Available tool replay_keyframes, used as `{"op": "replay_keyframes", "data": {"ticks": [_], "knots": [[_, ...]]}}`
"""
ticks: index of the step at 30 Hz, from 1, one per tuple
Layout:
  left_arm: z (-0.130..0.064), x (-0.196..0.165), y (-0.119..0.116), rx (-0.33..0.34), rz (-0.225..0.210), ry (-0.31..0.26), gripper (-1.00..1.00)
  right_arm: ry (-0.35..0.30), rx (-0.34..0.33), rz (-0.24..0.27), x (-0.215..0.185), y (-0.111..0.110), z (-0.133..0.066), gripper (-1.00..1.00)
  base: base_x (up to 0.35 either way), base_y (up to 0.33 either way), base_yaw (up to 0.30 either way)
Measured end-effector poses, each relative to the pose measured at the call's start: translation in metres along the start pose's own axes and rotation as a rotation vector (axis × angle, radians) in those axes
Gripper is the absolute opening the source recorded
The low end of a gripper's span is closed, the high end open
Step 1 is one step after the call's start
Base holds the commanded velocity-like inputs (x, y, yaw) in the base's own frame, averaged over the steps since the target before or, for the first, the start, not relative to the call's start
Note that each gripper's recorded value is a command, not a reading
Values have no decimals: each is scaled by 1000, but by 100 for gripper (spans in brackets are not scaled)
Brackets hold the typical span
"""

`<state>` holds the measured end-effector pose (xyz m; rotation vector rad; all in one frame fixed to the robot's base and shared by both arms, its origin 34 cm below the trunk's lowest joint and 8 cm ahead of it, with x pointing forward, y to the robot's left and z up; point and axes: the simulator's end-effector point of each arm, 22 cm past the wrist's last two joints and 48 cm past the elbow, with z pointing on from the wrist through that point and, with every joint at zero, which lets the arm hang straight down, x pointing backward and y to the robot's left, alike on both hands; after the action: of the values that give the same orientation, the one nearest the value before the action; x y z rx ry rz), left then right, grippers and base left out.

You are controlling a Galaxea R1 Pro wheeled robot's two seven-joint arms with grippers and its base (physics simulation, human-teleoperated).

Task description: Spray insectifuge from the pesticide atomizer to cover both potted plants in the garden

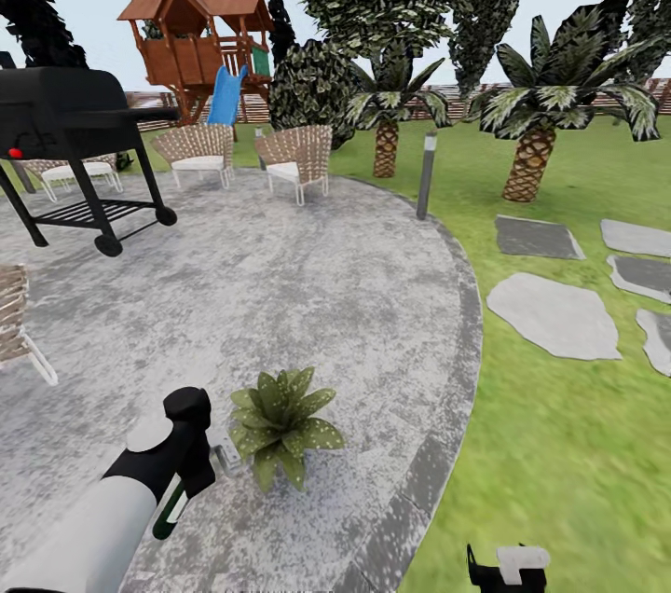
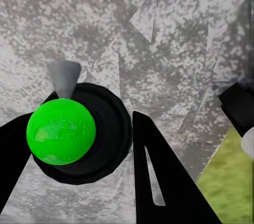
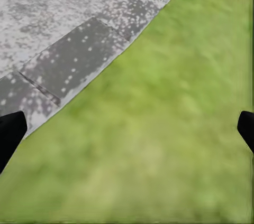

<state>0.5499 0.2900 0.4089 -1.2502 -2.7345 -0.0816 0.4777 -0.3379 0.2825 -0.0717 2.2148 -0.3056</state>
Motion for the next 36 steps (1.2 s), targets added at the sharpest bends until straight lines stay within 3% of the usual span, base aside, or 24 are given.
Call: {"op": "replay_keyframes", "data": {"ticks": [6,9,11,14,19,23,30,32,36], "knots": [[3,2,-2,3,-2,6,-100,0,-3,1,0,2,0,100,-24,-18,230],[5,4,10,-55,-4,10,-100,0,-3,1,0,3,0,100,0,0,270],[6,3,9,-52,-4,8,-100,0,-3,1,0,2,0,100,0,0,119],[8,-1,3,-42,1,4,-100,0,-3,1,0,2,0,100,0,0,31],[20,-12,-26,14,24,10,-100,0,-3,1,0,2,0,100,0,0,3],[22,-16,-23,-11,24,2,-100,0,-3,1,0,2,0,100,0,0,0],[24,-26,-24,5,-4,-64,-100,0,-4,1,0,3,0,100,0,0,0],[41,-24,-34,12,-15,-63,-100,1,-4,1,0,3,0,100,0,0,0],[50,-23,-27,-50,-14,-56,-100,0,-4,0,0,3,0,100,0,0,0]]}}
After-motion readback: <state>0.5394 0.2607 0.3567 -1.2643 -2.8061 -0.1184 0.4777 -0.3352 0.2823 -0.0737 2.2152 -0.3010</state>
